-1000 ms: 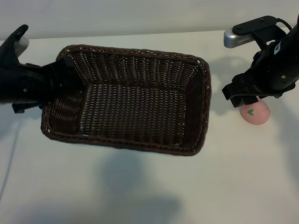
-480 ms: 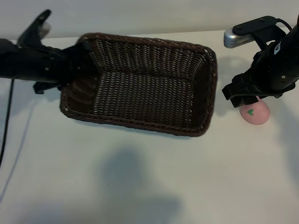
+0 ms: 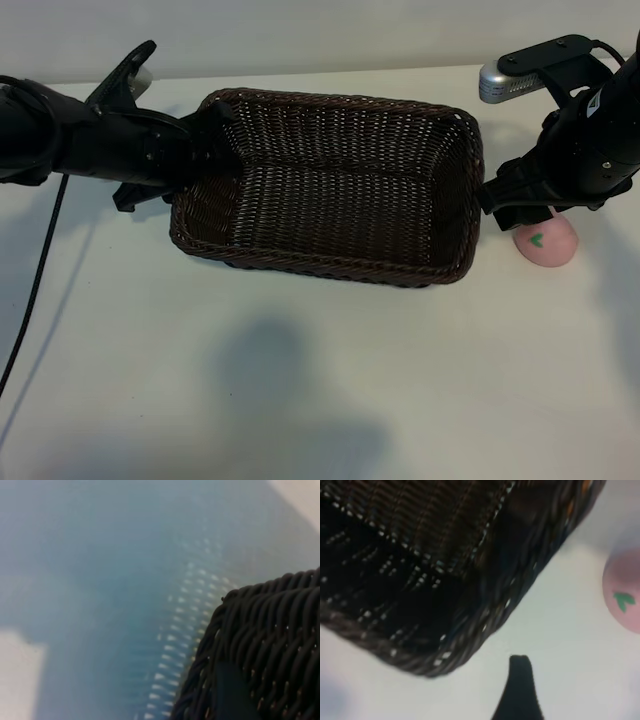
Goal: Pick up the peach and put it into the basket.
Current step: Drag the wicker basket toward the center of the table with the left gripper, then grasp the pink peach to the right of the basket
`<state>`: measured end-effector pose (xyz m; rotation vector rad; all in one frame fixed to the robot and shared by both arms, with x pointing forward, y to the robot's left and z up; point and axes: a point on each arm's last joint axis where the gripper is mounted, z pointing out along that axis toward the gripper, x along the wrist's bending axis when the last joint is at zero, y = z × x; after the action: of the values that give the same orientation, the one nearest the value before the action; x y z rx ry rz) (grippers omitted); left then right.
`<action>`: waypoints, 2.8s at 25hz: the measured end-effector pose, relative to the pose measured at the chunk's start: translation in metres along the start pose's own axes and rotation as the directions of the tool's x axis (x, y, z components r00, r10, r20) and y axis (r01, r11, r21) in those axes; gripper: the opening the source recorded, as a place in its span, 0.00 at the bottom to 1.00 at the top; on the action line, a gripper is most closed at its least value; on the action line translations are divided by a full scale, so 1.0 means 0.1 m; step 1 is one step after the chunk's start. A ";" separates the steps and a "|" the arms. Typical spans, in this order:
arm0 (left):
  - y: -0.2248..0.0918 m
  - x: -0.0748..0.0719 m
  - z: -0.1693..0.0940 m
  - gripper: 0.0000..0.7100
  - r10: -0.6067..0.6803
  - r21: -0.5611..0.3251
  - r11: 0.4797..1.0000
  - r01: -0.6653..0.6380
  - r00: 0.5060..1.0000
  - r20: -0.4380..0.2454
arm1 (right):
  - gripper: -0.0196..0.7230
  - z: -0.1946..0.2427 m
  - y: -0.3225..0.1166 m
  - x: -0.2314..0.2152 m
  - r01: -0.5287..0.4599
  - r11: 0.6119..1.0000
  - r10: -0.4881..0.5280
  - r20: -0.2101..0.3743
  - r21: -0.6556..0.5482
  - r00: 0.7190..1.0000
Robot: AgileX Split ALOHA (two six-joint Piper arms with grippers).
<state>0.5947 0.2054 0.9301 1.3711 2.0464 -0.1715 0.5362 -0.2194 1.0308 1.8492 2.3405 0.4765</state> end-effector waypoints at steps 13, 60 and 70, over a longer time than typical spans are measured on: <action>0.01 0.11 0.18 0.52 -0.081 -0.014 0.997 0.081 0.996 -0.023 | 0.76 0.00 0.00 0.00 -0.001 1.000 0.001 -0.001 -0.001 1.000; -0.13 -0.46 -1.75 0.83 0.504 -0.205 0.812 -0.547 0.833 -0.229 | 0.76 0.00 0.00 0.00 -0.001 1.000 0.001 -0.001 0.000 1.000; -0.53 -0.53 -2.81 0.83 0.640 -0.349 0.561 -0.750 0.661 -0.392 | 0.76 0.00 0.00 0.00 -0.001 1.000 0.001 -0.001 0.000 1.000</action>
<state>0.4354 0.2667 1.1651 1.7919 1.3690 0.8419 0.5362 -0.2193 1.0309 1.8500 2.3404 0.4775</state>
